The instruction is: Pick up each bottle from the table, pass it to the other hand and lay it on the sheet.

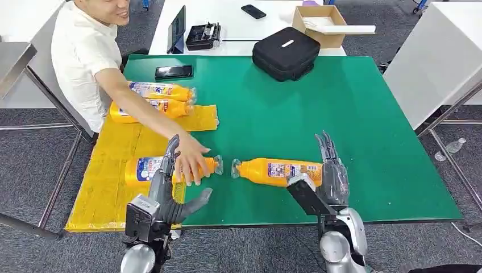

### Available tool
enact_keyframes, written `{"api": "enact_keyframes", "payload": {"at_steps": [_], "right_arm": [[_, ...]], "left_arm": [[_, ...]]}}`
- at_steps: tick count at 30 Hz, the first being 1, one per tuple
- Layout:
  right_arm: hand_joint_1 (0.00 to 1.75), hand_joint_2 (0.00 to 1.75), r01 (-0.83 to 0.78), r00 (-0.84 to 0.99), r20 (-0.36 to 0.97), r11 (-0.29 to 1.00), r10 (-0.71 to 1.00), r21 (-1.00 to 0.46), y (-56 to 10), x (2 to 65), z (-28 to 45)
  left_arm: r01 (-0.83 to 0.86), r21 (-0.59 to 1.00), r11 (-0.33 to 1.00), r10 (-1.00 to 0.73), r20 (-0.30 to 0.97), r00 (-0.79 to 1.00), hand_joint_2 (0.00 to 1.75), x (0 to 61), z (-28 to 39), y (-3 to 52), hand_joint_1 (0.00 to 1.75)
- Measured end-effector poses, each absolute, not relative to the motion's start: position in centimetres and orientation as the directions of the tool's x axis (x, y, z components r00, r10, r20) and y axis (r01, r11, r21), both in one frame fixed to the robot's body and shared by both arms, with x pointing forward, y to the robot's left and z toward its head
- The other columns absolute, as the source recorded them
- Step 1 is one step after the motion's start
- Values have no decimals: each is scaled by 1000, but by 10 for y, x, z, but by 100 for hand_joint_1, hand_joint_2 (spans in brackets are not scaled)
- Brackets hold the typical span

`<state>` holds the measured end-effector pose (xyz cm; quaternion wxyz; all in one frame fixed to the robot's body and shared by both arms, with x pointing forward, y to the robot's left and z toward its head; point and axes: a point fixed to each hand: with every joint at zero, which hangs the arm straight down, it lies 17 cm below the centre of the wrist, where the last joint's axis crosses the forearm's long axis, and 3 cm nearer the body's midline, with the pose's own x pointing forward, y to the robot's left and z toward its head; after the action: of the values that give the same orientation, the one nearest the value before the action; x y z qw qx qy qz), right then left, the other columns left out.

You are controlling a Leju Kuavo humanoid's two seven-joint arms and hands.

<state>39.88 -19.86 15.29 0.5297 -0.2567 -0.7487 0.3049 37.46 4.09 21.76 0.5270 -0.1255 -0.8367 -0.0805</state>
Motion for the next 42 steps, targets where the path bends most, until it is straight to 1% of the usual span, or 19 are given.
{"api": "enact_keyframes", "payload": {"at_steps": [5, 8, 10, 25, 31, 35, 42], "right_arm": [[0, 175, 16, -248, 636, 659, 731, -752, -203, 400, 130], [0, 175, 14, -225, 536, 553, 814, -833, -208, 404, 107], [0, 175, 2, -221, 501, 514, 837, -858, -208, 406, 96], [0, 175, -64, -202, 499, 497, 843, -865, -205, 414, 68], [0, 175, -122, -162, 396, 380, 904, -917, -216, 421, 37], [0, 175, -143, -171, 322, 299, 931, -943, -216, 433, 22], [0, 175, -201, -222, 285, 242, 932, -949, -189, 444, 7]], "left_arm": [[289, 54, 956, 77, 904, -421, 175, 374, 215, 37, 0], [304, 50, 951, 82, 911, -405, 175, 374, 213, 32, 0], [317, 38, 948, 95, 914, -393, 175, 374, 213, 28, 0], [336, 38, 941, 97, 921, -377, 175, 374, 207, 21, 0], [332, 21, 943, 104, 928, -357, 175, 378, 206, 22, 0], [346, 15, 938, 114, 930, -349, 175, 379, 206, 17, 0], [360, 4, 933, 121, 938, -325, 175, 379, 203, 12, 0]]}}
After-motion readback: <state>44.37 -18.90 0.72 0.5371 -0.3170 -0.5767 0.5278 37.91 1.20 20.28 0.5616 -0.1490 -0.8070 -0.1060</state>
